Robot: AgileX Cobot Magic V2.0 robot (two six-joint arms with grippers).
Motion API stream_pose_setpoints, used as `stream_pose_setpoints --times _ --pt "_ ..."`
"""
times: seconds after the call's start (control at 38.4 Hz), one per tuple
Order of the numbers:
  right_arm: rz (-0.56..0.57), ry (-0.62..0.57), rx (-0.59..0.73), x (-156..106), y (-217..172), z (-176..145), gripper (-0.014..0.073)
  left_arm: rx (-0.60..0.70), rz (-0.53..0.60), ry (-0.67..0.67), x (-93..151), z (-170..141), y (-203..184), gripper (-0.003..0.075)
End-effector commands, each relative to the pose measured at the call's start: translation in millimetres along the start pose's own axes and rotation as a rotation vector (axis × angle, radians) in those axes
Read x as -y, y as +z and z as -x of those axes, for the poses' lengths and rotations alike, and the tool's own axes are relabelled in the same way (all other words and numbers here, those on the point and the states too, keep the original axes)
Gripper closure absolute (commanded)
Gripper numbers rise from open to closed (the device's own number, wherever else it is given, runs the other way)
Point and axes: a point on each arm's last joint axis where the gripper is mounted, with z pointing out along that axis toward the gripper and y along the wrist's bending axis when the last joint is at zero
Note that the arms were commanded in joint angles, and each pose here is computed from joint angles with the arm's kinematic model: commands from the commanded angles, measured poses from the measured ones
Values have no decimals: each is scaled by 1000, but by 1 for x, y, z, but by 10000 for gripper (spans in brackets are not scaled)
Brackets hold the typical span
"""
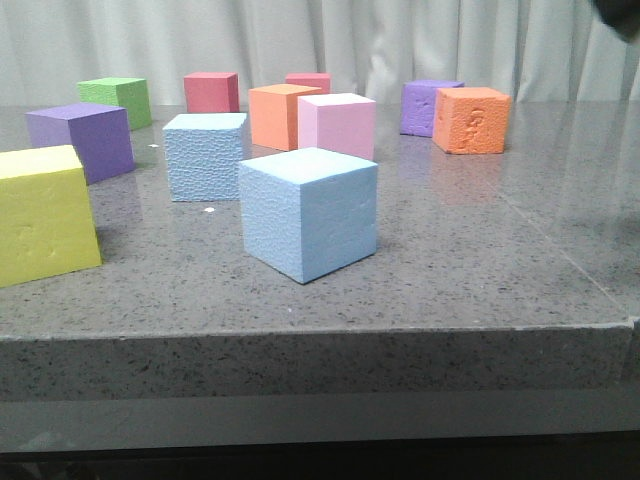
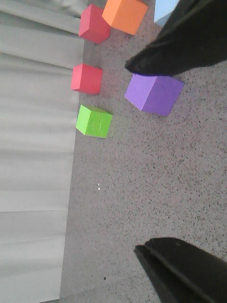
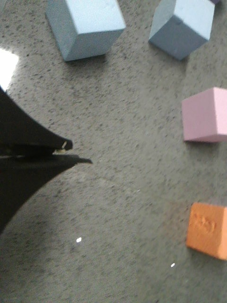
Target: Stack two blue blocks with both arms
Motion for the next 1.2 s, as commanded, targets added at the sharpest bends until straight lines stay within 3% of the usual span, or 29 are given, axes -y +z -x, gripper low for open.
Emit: stream_pose_setpoints --times 0.0,0.13,0.29,0.57,0.81,0.91,1.17 --pt "-24 4 121 4 -20 -9 662 126 -21 -14 3 20 0 48" --pt "-28 5 150 5 -29 -31 662 125 -39 -92 4 24 11 48" --pt "-25 2 160 4 -36 -39 662 -7 -91 -71 15 29 43 48" --pt "-23 1 146 4 -36 -41 662 -309 -358 93 97 42 128 48" --pt "-21 2 139 4 -36 -41 662 -550 -485 206 172 43 183 48" --pt "-21 3 139 4 -36 -41 662 -647 -504 255 190 36 200 48" --pt "-21 3 139 4 -36 -41 662 -793 -484 309 206 13 235 48"
